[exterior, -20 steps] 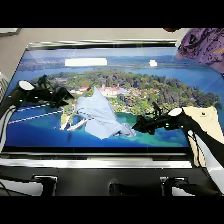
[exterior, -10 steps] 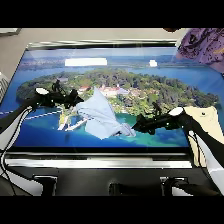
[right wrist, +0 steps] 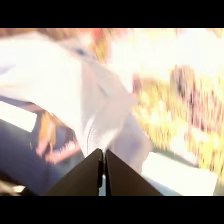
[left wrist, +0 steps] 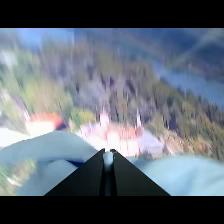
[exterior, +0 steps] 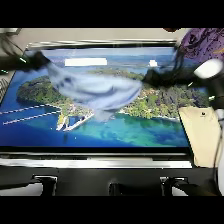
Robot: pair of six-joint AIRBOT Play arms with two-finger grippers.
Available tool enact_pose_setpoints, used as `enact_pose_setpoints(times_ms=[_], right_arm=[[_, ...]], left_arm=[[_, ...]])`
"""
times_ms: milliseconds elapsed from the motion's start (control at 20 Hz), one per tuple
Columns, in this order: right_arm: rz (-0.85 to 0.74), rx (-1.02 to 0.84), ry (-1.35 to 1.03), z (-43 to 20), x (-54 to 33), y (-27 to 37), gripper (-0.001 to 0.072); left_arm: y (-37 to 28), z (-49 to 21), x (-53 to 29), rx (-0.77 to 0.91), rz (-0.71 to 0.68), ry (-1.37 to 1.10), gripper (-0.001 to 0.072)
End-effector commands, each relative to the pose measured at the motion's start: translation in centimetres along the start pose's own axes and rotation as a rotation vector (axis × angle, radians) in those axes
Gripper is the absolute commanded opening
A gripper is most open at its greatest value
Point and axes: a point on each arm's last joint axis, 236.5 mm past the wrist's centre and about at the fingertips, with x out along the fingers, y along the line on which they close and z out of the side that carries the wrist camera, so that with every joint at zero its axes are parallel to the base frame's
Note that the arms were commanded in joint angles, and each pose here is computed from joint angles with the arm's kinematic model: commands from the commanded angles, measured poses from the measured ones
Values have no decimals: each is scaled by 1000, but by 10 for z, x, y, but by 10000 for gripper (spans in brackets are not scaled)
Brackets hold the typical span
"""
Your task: Fold the clothes and pants, and hang the long-sleeved shirts on hangers.
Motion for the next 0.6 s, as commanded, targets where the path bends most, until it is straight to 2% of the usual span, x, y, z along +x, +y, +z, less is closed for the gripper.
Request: enact_pose_setpoints(times_ms=[0,150,300,550], right_arm=[[7,-233,-302,67,-113,91,27],[32,-377,-479,62,-199,155,28],[13,-458,-593,40,-260,186,28],[-8,-436,-670,26,-296,197,28]], left_arm=[[-47,77,-151,233,158,-289,10],[-91,89,-258,255,183,-497,12],[-109,73,-330,222,217,-601,13],[-98,48,-352,174,285,-567,13]])
